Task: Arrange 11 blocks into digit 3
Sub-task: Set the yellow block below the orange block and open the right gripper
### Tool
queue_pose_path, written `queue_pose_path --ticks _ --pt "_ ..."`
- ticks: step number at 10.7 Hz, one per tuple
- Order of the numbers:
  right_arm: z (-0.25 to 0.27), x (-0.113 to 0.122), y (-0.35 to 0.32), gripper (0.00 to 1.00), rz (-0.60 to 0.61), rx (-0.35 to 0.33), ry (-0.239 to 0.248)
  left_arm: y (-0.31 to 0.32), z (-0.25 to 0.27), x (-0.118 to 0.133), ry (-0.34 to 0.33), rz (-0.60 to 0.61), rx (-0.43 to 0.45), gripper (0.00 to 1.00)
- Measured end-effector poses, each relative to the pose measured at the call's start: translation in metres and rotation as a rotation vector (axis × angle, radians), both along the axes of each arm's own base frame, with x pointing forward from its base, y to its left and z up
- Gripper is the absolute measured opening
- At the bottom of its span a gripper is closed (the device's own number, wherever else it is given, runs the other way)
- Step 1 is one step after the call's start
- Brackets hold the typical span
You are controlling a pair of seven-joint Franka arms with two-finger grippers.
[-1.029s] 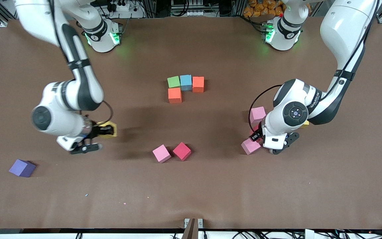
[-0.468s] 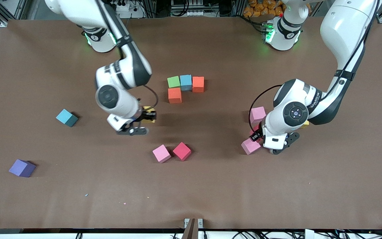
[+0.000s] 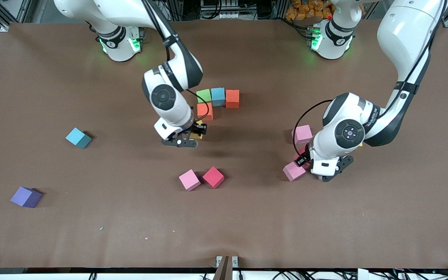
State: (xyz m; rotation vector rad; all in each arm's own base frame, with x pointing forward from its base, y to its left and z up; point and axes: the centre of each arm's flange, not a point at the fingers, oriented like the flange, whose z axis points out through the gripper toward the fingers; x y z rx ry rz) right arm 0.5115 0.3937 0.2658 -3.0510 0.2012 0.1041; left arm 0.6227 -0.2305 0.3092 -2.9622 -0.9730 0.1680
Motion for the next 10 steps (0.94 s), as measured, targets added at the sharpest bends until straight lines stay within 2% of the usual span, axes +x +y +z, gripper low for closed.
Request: queue_pose_path --ticks 3,7,10 --pt "-0.025 -0.013 0.018 0.53 -0.005 -0.015 -0.005 0.001 0.004 -0.002 0.013 -0.002 0.013 0.60" --pt "-0.032 -0.024 0.030 0.53 0.006 -0.010 0.003 0.001 0.006 -0.001 0.011 0.003 0.012 0.60" --pt "-0.050 -0.035 0.028 0.53 0.008 -0.004 -0.016 0.004 0.013 0.004 -0.002 0.011 0.007 0.60"
